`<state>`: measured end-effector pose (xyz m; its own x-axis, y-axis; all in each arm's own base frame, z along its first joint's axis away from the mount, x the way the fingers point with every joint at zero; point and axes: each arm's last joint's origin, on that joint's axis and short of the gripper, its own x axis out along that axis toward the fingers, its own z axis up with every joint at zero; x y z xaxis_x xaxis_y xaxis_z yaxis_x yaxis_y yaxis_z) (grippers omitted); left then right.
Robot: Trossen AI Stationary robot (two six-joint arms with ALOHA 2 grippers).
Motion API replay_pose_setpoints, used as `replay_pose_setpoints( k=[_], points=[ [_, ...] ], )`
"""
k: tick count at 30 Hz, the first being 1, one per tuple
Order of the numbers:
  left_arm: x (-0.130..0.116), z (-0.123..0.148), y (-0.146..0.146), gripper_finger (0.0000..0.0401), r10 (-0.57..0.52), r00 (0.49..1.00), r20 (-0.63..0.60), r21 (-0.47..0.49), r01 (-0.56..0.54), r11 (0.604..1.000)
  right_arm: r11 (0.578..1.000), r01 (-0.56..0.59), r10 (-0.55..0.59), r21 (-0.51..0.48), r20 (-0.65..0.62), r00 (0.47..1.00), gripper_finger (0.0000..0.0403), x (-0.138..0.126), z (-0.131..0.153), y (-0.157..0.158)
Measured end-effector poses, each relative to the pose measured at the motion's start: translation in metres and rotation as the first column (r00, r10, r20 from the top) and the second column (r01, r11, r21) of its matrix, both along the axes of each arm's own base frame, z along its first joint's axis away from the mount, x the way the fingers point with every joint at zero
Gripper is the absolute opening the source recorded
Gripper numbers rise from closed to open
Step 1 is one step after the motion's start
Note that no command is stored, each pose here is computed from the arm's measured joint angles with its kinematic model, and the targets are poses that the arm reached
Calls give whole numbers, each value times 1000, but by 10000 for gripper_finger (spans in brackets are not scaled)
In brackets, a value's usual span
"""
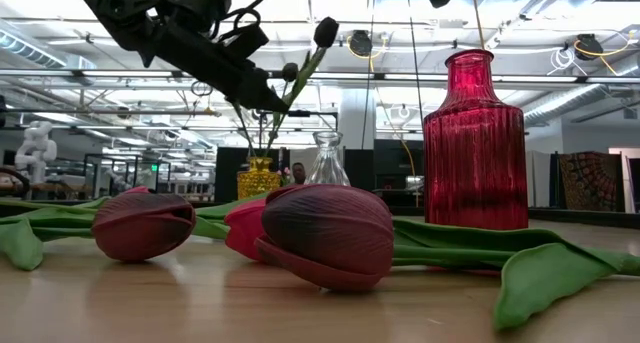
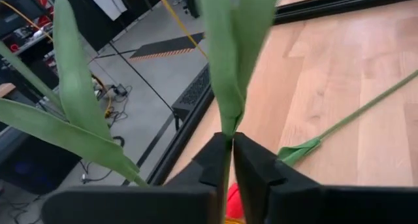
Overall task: Sort flowers into vase by color
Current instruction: Put the black tulip into the yellow vase
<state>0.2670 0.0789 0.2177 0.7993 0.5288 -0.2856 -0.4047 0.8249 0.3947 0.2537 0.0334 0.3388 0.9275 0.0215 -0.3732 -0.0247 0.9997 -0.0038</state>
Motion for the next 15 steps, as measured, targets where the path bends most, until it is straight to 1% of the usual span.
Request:
replay_pose_setpoints(
  k=[1,3,9,15],
  points=[
    [0,0,0,15,0,1000,-2,1,0,1000,1000,0,0,0,0,1000,183,0,0,0],
    [0,0,0,6,-1,1000,-6,2,1,1000,1000,0,0,0,0,1000,183,0,0,0],
    [-2,-6,0,9,24,997,-73,13,-24,1000,1000,0,0,0,0,1000,183,0,0,0],
    [-3,-6,0,7,32,997,-76,16,-30,999,1000,0,0,-1,-6,1000,183,0,0,0]
  ],
)
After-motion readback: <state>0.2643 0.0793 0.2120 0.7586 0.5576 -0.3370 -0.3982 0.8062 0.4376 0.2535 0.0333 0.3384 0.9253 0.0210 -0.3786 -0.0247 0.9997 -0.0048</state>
